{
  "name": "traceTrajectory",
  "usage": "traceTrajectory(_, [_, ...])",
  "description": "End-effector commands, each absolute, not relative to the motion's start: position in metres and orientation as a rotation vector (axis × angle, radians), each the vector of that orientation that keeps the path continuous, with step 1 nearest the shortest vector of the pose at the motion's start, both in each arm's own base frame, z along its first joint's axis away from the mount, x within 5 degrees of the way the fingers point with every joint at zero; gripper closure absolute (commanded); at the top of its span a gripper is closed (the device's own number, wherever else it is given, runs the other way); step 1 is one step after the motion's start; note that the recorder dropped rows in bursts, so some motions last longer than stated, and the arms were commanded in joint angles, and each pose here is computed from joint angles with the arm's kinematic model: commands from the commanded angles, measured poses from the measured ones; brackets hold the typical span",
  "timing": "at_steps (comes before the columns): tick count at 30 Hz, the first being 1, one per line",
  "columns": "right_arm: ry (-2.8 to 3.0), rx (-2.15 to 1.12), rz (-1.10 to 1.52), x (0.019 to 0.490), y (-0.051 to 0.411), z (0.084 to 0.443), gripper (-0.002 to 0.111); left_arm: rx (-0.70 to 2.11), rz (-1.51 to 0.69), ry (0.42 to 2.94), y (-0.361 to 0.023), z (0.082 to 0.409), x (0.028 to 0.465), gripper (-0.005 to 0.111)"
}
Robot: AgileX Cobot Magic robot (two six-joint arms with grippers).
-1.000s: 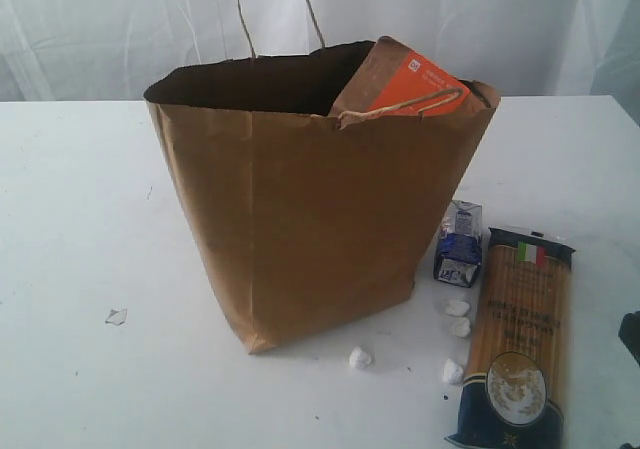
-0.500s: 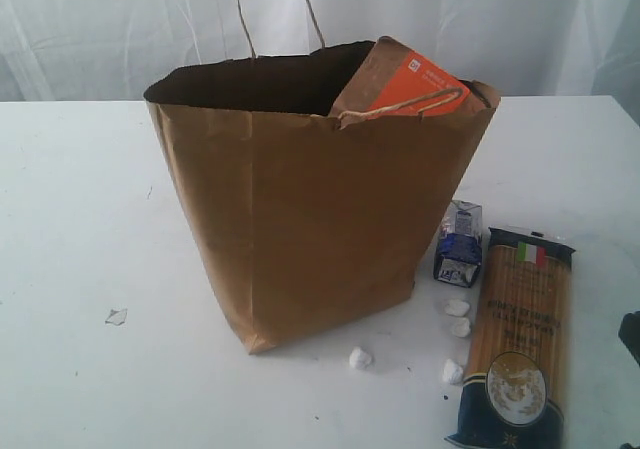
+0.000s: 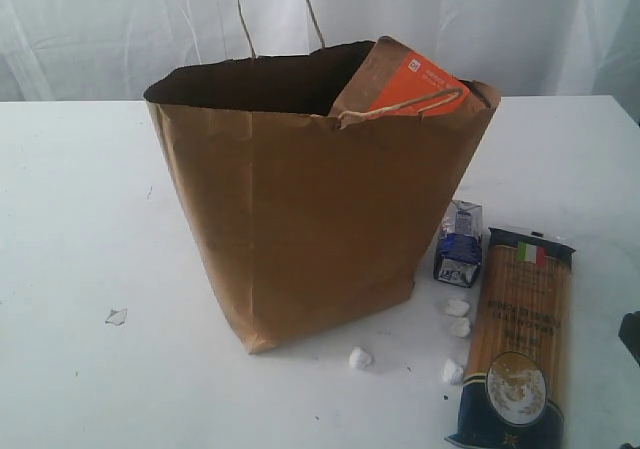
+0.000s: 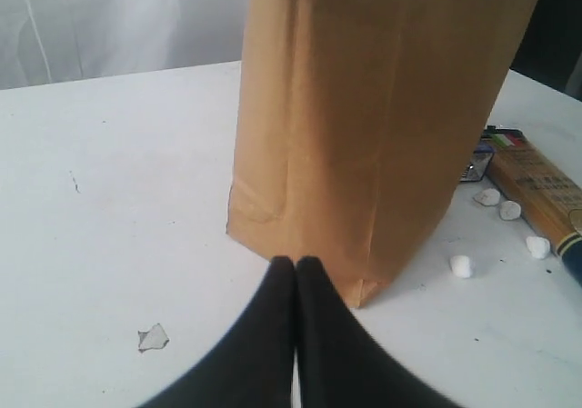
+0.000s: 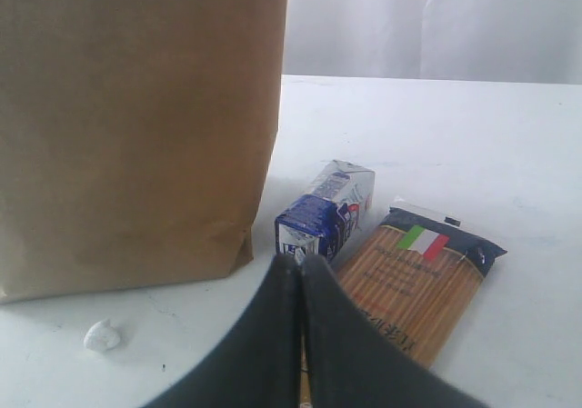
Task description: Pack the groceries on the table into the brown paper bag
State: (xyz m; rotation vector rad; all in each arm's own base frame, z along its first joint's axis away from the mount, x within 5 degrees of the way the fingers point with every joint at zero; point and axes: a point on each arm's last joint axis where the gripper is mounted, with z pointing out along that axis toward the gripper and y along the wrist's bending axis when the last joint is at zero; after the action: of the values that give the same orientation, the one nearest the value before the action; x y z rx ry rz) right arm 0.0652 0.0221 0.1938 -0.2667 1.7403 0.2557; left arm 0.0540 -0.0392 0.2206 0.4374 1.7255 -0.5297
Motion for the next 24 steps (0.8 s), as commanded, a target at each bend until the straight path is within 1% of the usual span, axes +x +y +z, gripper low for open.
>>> traceTrajectory(1, [1.740, -0.267, 0.246, 0.065, 0.022, 0.193, 0.108, 0.401, -0.549, 1.706, -0.039, 0.211, 0.055, 0.107])
traceTrajectory(12, [1.740, -0.267, 0.246, 0.065, 0.022, 0.193, 0.108, 0.374, -0.535, 1.680, -0.038, 0.192, 0.057, 0.107])
traceTrajectory(24, [1.740, -0.267, 0.246, 0.065, 0.022, 0.193, 0.108, 0.386, -0.524, 1.681, -0.038, 0.191, 0.057, 0.107])
